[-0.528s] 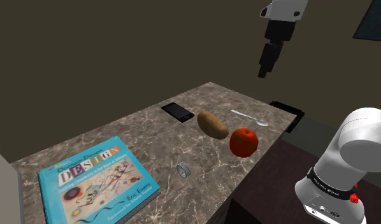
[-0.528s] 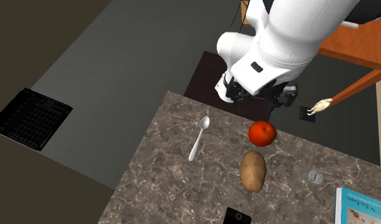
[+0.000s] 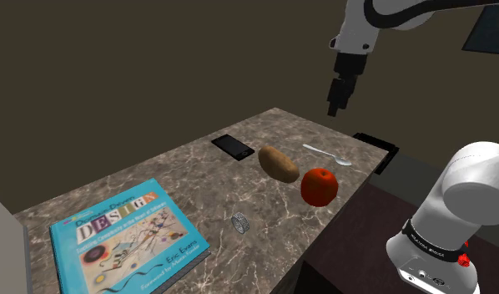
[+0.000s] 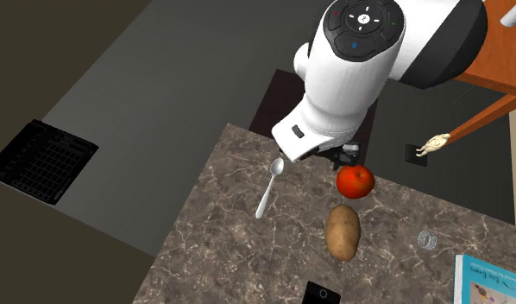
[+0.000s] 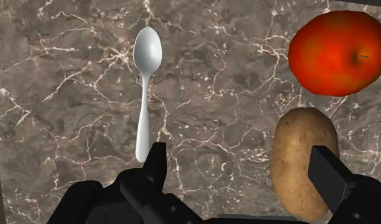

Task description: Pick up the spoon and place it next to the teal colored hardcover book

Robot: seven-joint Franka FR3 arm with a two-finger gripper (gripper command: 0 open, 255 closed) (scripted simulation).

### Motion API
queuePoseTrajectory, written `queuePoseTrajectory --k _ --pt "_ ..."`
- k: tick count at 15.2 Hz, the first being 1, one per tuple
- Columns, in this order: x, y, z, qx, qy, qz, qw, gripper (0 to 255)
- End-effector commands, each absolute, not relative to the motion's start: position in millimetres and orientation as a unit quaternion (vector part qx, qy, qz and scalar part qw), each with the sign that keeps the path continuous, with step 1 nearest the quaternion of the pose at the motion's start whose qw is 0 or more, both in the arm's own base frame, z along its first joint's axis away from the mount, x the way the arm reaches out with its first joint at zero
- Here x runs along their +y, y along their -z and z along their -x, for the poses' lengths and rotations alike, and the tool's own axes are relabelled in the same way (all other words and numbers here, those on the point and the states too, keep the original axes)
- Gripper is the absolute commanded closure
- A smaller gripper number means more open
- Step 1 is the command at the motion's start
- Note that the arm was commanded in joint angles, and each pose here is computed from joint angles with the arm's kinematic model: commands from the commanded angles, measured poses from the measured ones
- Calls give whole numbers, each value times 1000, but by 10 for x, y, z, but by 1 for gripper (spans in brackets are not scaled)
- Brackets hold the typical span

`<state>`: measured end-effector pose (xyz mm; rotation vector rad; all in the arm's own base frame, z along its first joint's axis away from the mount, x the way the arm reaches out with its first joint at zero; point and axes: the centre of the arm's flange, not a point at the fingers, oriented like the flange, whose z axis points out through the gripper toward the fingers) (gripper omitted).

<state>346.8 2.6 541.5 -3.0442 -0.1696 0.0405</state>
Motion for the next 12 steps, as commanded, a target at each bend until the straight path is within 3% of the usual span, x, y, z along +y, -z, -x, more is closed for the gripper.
queuePoseTrajectory --k 1,12 --pt "-125 -5176 -3570 -48 -21 997 50 0" --pt "-855 -3920 -4075 -9 -65 995 72 0"
